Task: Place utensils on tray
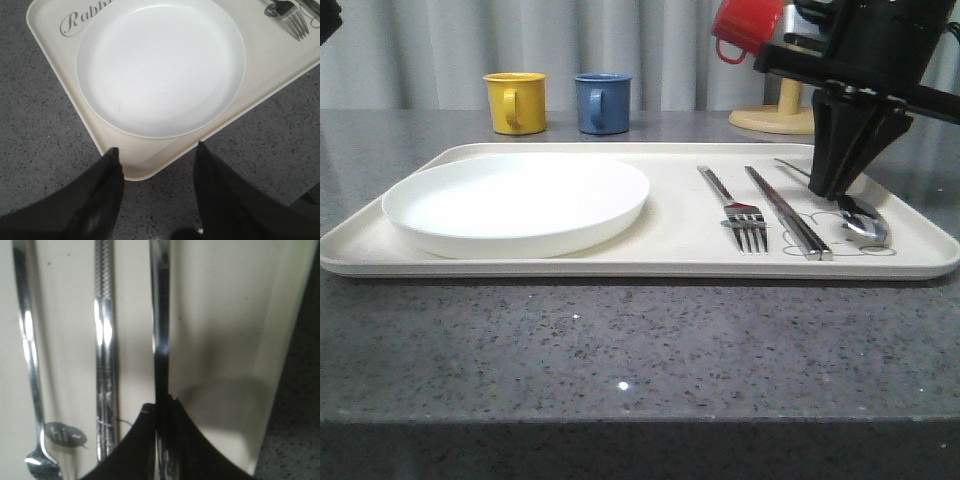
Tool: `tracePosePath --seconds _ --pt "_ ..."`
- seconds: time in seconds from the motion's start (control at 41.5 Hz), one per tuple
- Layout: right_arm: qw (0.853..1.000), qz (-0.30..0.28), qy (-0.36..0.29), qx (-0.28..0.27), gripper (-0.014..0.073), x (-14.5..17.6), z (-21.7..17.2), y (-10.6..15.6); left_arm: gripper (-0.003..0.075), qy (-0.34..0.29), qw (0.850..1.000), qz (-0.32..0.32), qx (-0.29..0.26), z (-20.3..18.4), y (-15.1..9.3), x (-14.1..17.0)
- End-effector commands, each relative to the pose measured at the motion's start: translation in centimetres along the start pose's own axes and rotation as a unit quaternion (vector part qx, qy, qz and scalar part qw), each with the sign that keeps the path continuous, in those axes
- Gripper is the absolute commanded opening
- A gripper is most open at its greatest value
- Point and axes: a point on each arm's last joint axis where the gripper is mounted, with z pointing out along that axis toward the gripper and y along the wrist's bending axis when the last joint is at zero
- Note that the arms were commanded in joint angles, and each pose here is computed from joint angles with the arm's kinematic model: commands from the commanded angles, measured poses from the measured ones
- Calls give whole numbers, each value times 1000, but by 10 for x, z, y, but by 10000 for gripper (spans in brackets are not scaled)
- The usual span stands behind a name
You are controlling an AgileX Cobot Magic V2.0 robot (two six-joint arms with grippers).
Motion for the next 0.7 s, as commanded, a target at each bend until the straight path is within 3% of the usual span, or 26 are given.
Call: tracePosePath --seconds 0.0,0.145,0.434,0.675 --pt "1000 1 -1 13 119 7 -24 1 314 -48 999 -1 1 -11 0 -10" --pt "1000 -10 -5 21 250 7 -25 0 314 -48 999 -1 1 -11 0 -10" --pt "992 -96 -81 12 253 31 -81 11 314 -48 999 -1 1 -11 0 -10" --pt "968 -209 -130 47 253 91 -130 30 314 -48 999 -1 1 -11 0 -10"
